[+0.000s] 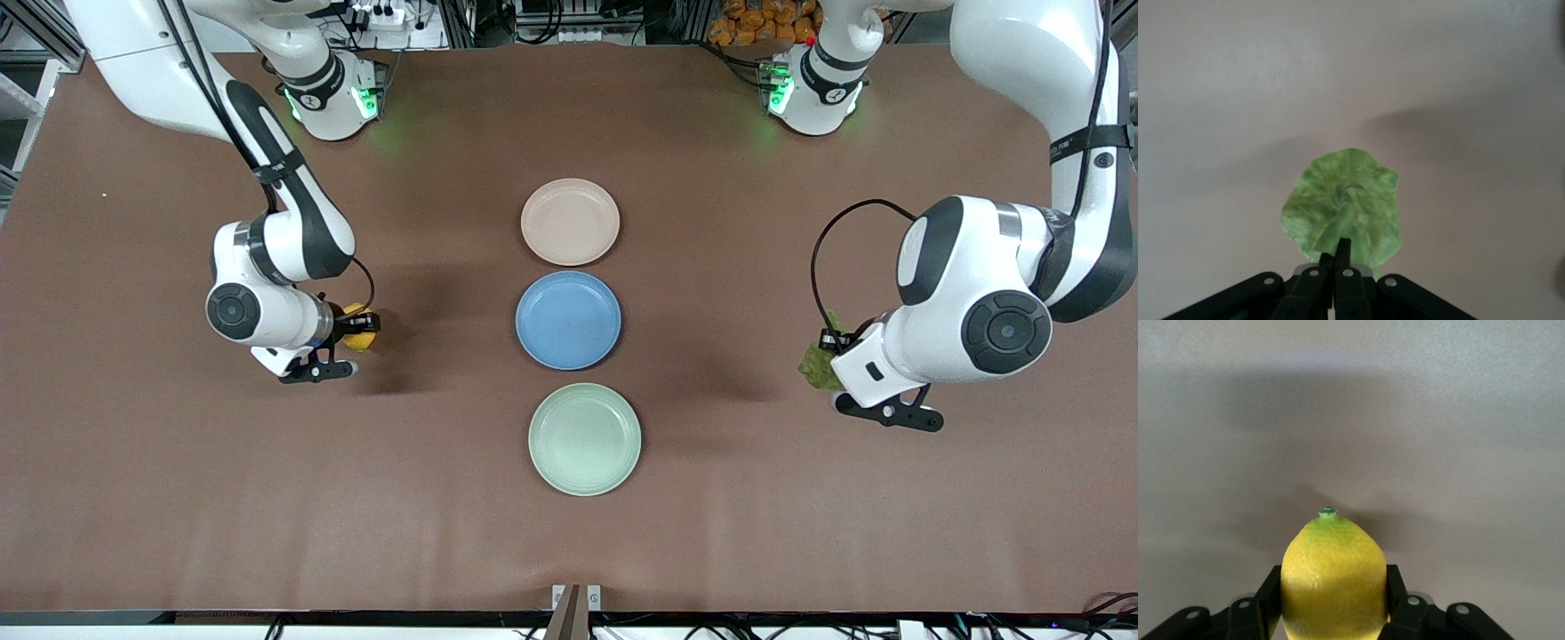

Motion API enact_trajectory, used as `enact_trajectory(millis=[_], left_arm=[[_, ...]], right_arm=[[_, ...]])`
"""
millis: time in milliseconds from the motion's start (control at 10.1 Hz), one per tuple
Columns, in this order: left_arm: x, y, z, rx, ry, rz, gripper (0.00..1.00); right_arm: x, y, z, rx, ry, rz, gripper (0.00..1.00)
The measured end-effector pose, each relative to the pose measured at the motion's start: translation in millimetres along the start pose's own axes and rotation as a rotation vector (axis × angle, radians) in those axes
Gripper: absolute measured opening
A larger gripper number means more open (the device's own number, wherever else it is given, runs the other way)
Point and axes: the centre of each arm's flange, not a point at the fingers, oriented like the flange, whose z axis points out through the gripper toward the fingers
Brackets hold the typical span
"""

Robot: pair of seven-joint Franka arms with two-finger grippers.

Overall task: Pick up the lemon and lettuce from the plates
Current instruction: 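Lift the lemon with the right gripper while the left gripper lifts the lettuce, then set the lemon on the table while the left gripper releases the lettuce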

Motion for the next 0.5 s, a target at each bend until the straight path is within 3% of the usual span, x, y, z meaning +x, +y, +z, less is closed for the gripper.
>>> enact_trajectory(millis=[99,397,496], left_arm=[[0.2,-13.0,19.2,-0.006,-0.02,-0.018,0.02],[-3.9,-32.5,88.4,-0.019,-0.068,-0.044,0.02],[-5.5,-38.7,107.4,-0.023,-0.07,-0.053,0.02]], right_arm=[[0.0,3.7,1.8,0.001,-0.003,0.006,0.65],[0.8,11.4,-2.5,0.004,-0.022,0.019,0.99],[2.6,11.4,-13.0,0.007,-0.047,0.022,1.0]])
